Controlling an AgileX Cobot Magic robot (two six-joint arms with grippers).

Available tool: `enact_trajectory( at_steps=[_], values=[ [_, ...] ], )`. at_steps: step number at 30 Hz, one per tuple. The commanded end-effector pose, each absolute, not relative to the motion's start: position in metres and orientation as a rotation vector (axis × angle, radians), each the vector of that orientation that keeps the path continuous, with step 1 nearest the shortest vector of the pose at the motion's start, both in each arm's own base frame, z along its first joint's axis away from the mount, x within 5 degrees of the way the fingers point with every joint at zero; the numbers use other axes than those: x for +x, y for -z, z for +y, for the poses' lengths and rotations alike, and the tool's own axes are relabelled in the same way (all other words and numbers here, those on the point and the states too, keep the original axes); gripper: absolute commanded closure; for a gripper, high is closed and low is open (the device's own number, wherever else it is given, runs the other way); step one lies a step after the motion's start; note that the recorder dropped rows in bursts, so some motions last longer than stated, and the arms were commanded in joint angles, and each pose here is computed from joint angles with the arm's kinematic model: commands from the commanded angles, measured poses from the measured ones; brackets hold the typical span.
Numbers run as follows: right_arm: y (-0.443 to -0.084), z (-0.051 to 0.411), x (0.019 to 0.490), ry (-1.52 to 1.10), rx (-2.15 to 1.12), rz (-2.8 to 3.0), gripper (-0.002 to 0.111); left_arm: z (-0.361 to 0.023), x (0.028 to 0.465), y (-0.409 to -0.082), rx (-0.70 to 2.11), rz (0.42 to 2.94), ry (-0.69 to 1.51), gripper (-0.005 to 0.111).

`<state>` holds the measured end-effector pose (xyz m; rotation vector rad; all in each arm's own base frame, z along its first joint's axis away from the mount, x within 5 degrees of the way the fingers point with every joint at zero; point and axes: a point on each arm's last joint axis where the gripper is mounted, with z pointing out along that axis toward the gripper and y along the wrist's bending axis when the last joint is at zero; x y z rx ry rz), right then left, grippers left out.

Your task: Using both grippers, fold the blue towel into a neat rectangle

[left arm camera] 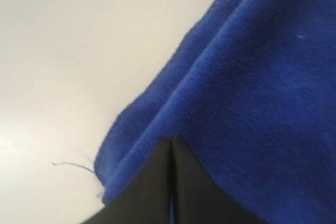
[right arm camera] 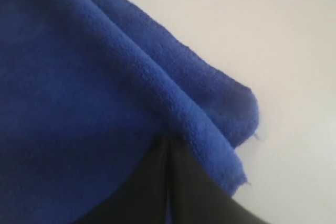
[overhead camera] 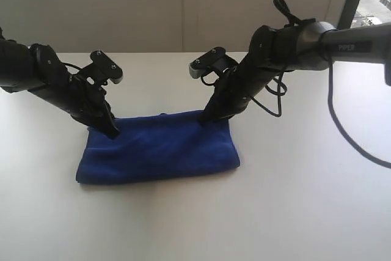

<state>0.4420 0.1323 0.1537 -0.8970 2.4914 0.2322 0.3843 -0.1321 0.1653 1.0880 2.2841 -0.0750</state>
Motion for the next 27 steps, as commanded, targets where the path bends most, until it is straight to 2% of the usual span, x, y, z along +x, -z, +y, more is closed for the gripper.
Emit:
enact_trajectory(
  at_steps=[1,14,19,27],
  values=[
    [-0.145,0.129,0.454,-0.217,-0.882,2.477,0.108,-0.134,0.393,-0.162,1.069,2.260,0.063,0.107],
    [-0.140,0.126,0.458,-0.151,-0.870,2.469,0.108,-0.134,0.396,-0.134,1.161,2.274,0.036,0.107],
    [-0.137,0.119,0.457,-0.059,-0.840,2.532,0.108,-0.127,0.401,-0.134,1.144,2.252,-0.001,0.107],
    [-0.137,0.118,0.457,-0.059,-0.834,2.541,0.108,-0.124,0.404,-0.135,1.122,2.239,-0.021,0.107]
  ],
)
